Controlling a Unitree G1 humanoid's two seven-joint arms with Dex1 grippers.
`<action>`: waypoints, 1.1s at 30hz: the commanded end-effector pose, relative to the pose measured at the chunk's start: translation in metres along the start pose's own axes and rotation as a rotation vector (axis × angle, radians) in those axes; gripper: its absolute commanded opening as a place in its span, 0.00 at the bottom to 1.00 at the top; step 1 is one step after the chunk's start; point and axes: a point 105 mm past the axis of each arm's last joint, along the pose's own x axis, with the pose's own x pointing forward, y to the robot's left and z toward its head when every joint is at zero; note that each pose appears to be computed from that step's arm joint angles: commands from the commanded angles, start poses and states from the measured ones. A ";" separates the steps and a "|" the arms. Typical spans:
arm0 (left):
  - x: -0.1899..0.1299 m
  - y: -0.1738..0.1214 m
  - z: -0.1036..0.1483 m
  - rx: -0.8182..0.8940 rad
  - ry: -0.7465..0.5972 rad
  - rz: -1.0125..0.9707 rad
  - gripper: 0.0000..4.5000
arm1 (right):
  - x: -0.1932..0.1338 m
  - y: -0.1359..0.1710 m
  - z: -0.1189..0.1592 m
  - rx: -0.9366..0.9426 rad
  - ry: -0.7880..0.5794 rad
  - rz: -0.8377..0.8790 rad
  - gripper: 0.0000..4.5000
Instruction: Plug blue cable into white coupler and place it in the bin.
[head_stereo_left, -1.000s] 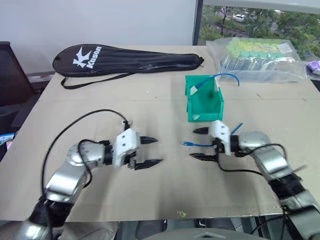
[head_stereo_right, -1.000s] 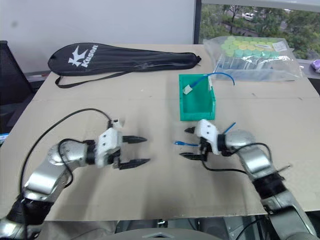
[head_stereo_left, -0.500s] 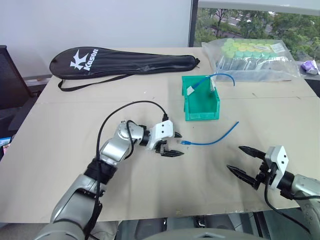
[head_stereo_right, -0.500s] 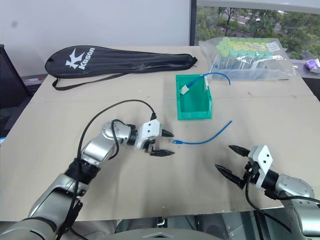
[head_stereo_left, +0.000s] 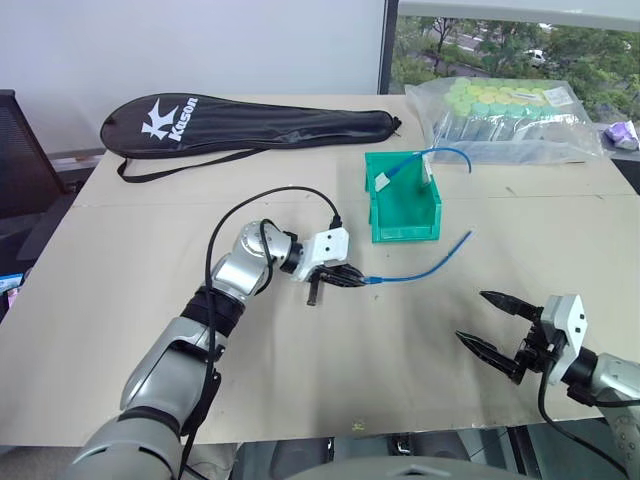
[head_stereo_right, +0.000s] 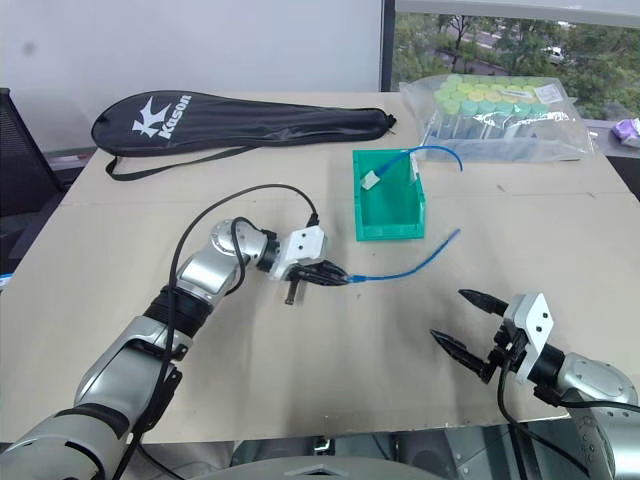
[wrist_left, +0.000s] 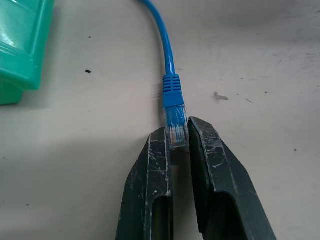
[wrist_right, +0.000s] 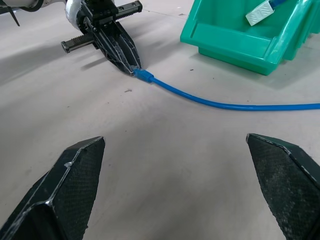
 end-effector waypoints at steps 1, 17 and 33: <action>0.009 -0.014 -0.008 -0.059 -0.003 -0.066 0.01 | 0.001 0.005 0.011 -0.006 -0.029 0.037 1.00; 0.009 -0.045 0.087 -0.670 -0.564 -0.268 0.01 | 0.042 0.037 0.048 0.559 -0.238 0.211 1.00; 0.015 -0.044 0.091 -0.696 -0.584 -0.272 0.00 | 0.048 0.044 0.078 0.597 -0.294 0.297 0.01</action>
